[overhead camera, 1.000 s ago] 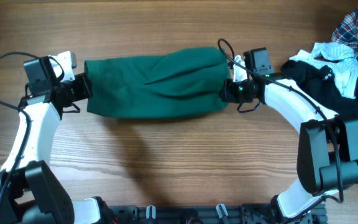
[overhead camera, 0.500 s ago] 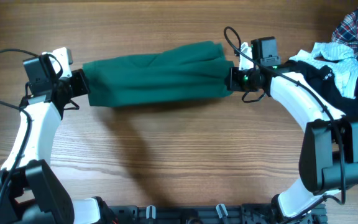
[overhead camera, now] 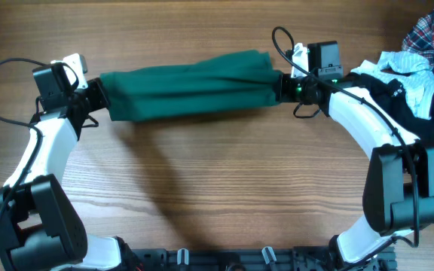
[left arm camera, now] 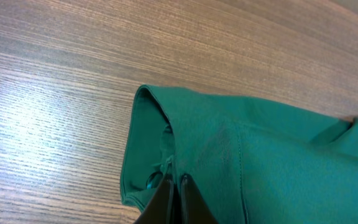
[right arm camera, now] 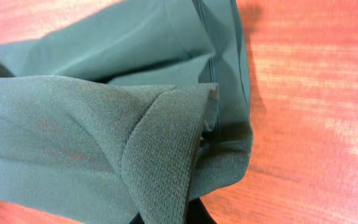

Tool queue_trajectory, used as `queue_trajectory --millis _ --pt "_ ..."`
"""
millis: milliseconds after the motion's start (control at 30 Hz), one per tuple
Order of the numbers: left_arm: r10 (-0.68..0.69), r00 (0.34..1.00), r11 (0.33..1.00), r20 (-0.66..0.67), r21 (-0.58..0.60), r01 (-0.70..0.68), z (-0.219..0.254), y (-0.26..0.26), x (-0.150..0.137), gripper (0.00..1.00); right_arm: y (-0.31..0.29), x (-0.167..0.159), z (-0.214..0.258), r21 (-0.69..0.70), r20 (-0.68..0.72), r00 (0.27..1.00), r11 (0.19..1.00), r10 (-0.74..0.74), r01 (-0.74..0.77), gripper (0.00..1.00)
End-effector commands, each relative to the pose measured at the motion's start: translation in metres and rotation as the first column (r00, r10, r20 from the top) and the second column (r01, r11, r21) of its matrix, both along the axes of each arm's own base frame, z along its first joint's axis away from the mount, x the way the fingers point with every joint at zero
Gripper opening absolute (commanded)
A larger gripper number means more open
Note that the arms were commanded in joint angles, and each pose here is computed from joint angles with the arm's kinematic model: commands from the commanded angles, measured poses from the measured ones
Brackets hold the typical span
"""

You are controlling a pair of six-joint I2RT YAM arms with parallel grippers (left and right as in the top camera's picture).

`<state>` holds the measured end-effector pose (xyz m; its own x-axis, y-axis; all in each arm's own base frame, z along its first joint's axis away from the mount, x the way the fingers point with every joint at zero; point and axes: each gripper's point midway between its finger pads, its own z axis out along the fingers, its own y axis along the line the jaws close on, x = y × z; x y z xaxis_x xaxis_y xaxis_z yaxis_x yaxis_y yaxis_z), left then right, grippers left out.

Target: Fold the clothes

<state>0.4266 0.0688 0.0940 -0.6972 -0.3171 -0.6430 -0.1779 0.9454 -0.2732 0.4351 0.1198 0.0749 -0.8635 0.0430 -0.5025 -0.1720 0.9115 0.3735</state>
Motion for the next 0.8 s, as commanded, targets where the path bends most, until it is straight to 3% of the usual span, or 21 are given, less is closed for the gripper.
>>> queue_trajectory --millis 0,333,767 --pt "0.077 0.997 0.997 -0.018 0.023 -0.077 -0.004 0.014 -0.002 0.04 -0.019 0.012 0.004 -0.047 0.033 0.999 0.998 -0.04 0.042 0.04" --pt "0.021 0.988 0.999 -0.151 -0.039 -0.027 -0.009 -0.02 -0.034 0.04 -0.016 -0.024 0.013 -0.027 -0.082 0.996 1.0 -0.018 0.016 0.04" --pt "0.035 0.915 0.986 -0.402 -0.137 -0.098 -0.003 -0.057 -0.111 0.04 -0.025 -0.106 0.018 -0.063 -0.35 0.937 0.998 -0.021 -0.001 0.04"
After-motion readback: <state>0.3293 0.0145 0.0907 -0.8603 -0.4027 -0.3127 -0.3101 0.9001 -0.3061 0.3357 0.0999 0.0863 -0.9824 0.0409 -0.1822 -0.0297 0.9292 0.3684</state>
